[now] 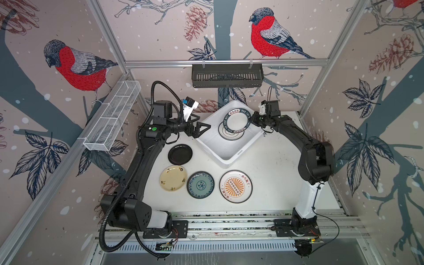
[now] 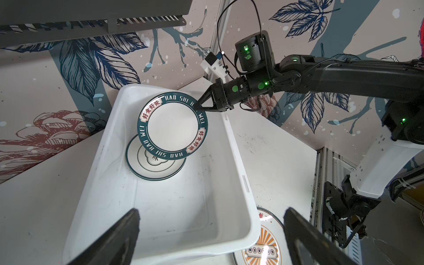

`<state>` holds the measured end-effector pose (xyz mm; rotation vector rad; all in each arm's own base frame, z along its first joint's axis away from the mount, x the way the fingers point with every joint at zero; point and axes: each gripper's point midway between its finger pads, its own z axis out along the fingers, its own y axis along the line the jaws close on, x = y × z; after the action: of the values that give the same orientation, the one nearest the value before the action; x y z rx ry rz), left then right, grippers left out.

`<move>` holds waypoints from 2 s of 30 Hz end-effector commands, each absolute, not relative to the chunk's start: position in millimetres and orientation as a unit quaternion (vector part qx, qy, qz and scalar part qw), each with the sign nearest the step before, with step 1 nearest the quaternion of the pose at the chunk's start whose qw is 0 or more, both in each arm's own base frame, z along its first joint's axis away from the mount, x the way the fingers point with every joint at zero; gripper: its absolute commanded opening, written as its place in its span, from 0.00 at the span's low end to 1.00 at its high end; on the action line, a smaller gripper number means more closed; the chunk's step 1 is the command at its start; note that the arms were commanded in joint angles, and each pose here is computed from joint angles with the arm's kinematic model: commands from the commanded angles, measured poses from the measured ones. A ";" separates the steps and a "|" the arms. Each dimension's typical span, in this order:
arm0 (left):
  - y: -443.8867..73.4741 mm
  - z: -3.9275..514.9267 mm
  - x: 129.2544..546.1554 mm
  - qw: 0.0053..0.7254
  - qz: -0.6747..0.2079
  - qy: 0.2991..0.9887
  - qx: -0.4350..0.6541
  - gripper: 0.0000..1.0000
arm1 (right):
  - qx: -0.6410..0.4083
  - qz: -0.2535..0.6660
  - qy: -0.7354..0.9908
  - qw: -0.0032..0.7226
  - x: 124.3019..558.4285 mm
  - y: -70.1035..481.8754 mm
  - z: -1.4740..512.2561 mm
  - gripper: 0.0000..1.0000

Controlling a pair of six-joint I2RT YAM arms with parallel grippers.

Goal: Place the plates into the plastic bin on the countertop
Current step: 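Lower the 'HAO SHI HAO WEI' plate onto the stacked plates with the right gripper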

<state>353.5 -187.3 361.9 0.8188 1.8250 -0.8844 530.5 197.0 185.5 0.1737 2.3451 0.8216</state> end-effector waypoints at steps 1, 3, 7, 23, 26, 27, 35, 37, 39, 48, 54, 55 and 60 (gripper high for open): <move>-188.6 362.5 351.4 0.460 -0.359 0.737 0.341 0.97 | 0.049 0.302 0.901 0.307 533.3 202.0 174.4 0.02; -188.5 362.6 351.3 0.460 -0.359 0.737 0.340 0.97 | 0.046 0.299 0.903 0.304 535.8 204.8 169.1 0.02; -188.5 362.3 351.4 0.459 -0.359 0.738 0.340 0.97 | 0.045 0.293 0.907 0.298 539.2 208.1 159.8 0.02; -188.7 363.3 350.4 0.460 -0.360 0.736 0.341 0.97 | 0.043 0.285 0.917 0.276 555.4 214.8 131.6 0.02; -188.4 362.9 351.2 0.460 -0.360 0.737 0.341 0.97 | 0.041 0.283 0.919 0.272 558.4 215.9 127.8 0.03; -188.9 362.7 351.3 0.459 -0.361 0.737 0.341 0.97 | 0.042 0.283 0.920 0.270 558.8 215.9 126.0 0.03; -189.0 363.7 351.1 0.460 -0.361 0.736 0.342 0.97 | 0.033 0.282 0.922 0.264 565.4 219.3 119.7 0.04; -189.0 363.3 350.9 0.459 -0.361 0.736 0.341 0.97 | 0.031 0.283 0.922 0.263 566.4 220.3 119.6 0.05; -188.8 363.4 350.9 0.460 -0.360 0.736 0.341 0.97 | 0.033 0.282 0.923 0.261 567.1 219.3 116.7 0.05; -188.7 364.5 350.0 0.461 -0.360 0.735 0.342 0.97 | 0.037 0.277 0.927 0.252 566.9 216.4 103.6 0.08; -188.9 365.1 349.8 0.461 -0.361 0.735 0.342 0.97 | 0.043 0.278 0.928 0.244 565.7 213.2 95.5 0.08; -189.0 365.7 349.9 0.462 -0.361 0.734 0.343 0.97 | 0.044 0.277 0.928 0.244 565.6 212.3 94.2 0.09; -189.1 365.5 349.7 0.461 -0.362 0.734 0.342 0.97 | 0.049 0.276 0.929 0.241 565.1 209.2 90.1 0.13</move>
<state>353.5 -187.4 361.1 0.8186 1.8278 -0.8860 569.3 211.8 98.8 0.1095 2.5113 0.7639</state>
